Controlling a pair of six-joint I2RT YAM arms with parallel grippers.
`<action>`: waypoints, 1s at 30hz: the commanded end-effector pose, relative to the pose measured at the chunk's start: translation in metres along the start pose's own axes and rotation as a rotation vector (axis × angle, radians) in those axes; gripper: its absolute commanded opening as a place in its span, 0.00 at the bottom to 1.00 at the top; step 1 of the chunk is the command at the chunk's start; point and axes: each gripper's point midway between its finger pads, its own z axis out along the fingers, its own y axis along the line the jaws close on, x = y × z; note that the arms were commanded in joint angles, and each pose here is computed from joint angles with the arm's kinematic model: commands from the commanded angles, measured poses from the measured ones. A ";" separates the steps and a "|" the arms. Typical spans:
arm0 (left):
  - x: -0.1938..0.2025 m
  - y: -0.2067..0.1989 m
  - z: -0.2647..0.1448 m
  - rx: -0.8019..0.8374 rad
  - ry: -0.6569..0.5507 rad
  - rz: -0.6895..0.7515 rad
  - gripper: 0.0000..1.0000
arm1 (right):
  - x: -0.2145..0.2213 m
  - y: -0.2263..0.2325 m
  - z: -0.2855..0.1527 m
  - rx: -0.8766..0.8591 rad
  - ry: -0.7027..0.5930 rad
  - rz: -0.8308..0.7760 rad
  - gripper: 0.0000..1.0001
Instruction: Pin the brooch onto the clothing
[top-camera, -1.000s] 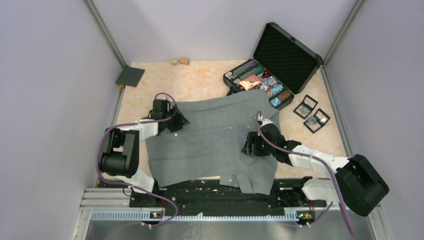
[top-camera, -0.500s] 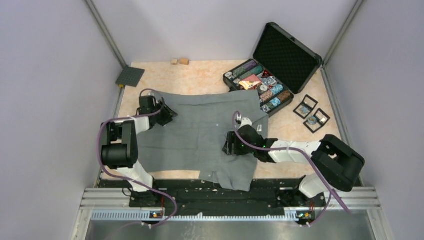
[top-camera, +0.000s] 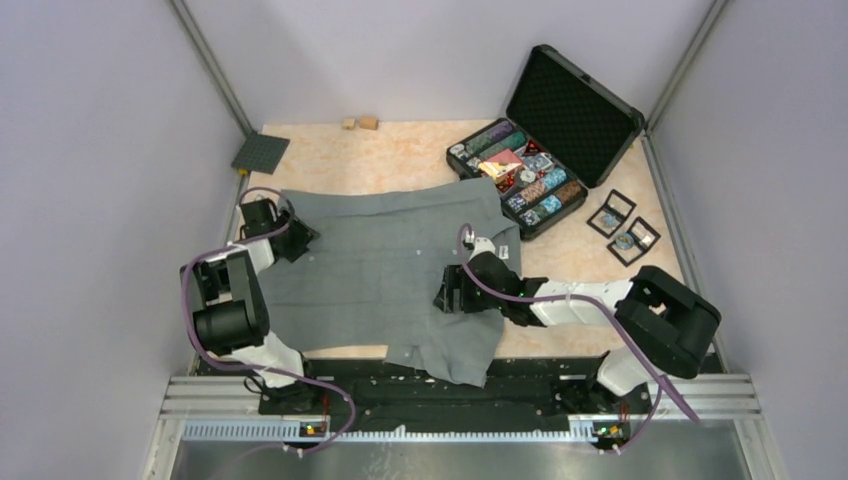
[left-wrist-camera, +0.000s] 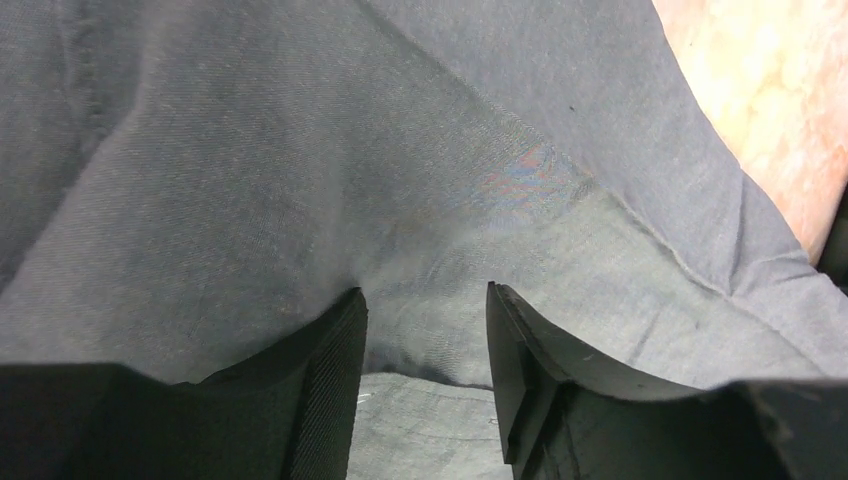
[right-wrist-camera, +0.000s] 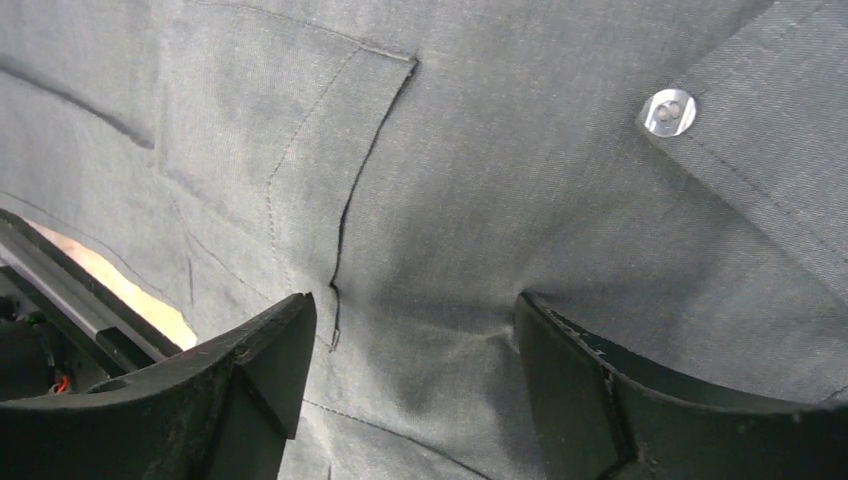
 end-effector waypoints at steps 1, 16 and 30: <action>-0.007 -0.008 -0.019 0.016 -0.023 0.032 0.57 | -0.001 0.016 -0.013 -0.032 0.020 -0.018 0.79; 0.064 -0.159 -0.084 0.352 0.025 0.285 0.70 | -0.082 -0.044 -0.043 0.222 -0.191 -0.122 0.94; 0.176 -0.114 -0.040 0.292 0.274 0.291 0.68 | -0.053 -0.076 -0.008 0.275 -0.145 -0.142 0.87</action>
